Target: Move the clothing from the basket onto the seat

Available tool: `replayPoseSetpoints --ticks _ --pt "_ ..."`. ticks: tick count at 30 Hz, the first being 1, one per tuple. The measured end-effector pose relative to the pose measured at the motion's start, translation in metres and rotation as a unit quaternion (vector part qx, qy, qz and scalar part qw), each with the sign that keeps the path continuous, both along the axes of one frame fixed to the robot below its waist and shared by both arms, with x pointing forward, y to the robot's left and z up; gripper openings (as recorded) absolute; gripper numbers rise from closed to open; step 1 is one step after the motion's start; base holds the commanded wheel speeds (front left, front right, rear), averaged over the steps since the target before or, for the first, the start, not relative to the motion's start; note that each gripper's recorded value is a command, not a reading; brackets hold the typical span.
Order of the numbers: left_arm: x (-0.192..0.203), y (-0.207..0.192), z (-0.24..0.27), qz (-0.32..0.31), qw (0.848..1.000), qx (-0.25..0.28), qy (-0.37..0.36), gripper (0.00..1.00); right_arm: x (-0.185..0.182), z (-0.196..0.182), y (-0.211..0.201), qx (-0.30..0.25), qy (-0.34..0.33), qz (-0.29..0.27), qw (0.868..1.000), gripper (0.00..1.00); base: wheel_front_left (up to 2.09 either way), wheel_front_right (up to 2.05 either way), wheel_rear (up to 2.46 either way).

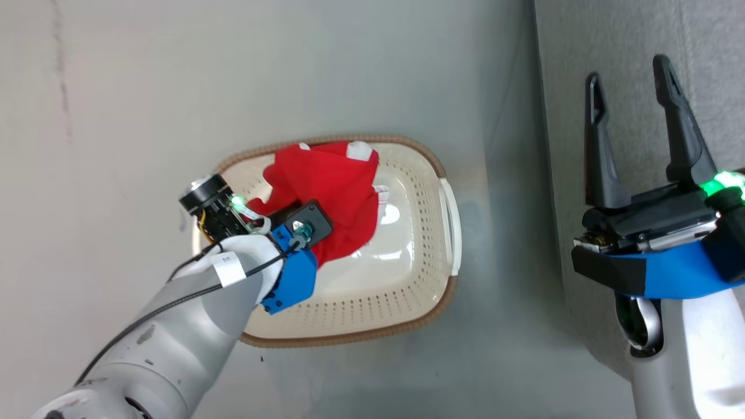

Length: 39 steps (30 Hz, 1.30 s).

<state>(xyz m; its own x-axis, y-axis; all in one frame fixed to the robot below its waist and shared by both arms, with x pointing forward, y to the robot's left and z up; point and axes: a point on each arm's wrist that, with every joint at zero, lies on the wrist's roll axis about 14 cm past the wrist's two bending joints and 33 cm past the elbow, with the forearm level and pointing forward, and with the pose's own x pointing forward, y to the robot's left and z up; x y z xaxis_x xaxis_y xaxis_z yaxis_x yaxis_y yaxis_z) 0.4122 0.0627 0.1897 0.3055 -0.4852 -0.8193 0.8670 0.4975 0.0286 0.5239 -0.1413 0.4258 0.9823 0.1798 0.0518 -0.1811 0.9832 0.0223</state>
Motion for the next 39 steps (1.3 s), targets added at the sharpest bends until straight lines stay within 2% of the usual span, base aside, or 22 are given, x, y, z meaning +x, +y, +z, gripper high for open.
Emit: replayPoseSetpoints --ticks 10,18,27,39 --pt "0.017 -0.01 0.07 0.072 0.993 -0.069 -0.064 0.0 -0.019 0.037 0.013 0.006 -0.021 0.015 1.0 1.0 0.0 0.0 0.0" --pt "0.035 -0.02 0.145 0.129 0.969 -0.152 -0.146 0.0 -0.041 0.067 0.016 0.007 -0.041 0.018 0.999 1.0 0.0 0.0 0.0" --pt "0.044 -0.02 0.23 0.181 0.925 -0.238 -0.235 0.0 -0.069 0.094 0.014 0.007 -0.06 0.018 0.998 1.0 0.0 0.0 0.0" --pt "0.047 -0.003 0.323 0.245 0.848 -0.33 -0.335 0.0 -0.091 0.114 0.021 0.012 -0.078 0.028 0.996 1.0 0.0 0.0 0.0"
